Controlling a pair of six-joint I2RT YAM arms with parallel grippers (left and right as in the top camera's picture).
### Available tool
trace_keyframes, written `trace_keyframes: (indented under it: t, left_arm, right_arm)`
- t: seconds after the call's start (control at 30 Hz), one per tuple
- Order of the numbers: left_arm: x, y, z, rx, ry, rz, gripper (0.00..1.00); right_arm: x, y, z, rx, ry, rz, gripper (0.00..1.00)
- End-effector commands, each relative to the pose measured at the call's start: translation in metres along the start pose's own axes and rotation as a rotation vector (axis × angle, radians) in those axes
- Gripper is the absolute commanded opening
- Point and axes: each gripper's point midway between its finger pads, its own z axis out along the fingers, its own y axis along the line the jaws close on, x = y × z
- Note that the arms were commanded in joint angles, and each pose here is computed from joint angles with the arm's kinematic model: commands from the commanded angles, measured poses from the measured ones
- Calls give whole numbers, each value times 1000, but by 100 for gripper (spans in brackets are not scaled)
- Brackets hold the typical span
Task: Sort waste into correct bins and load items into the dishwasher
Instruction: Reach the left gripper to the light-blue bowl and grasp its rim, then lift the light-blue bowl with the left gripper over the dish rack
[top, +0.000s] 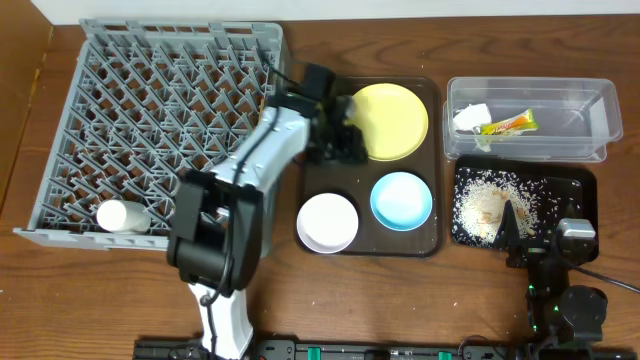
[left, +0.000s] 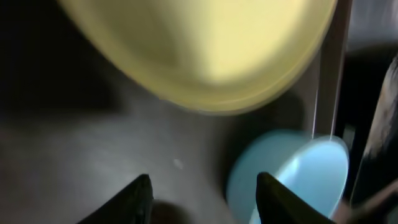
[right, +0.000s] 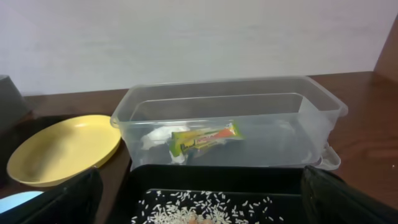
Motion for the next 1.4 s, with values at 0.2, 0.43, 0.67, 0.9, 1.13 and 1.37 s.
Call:
trace_keyframes:
  t: [0.2, 0.43, 0.67, 0.9, 1.13, 1.37]
  left_arm:
    - [49, -14, 17, -296, 106, 212, 52]
    - [64, -11, 30, -276, 134, 192, 49]
    - [60, -41, 52, -53, 89, 221, 48]
    - [58, -56, 55, 33, 86, 228, 11]
    - [47, -81, 21, 230, 61, 203, 8]
    - [-7, -39, -89, 165, -223, 115, 8]
  right_arm:
    - [0, -1, 0, 5, 0, 5, 99]
    - [0, -1, 0, 5, 0, 5, 99]
    - [0, -1, 0, 5, 0, 5, 99]
    - [0, -1, 0, 5, 0, 5, 99]
    - [0, -1, 0, 5, 0, 5, 99]
    - [0, -1, 0, 5, 0, 5, 99]
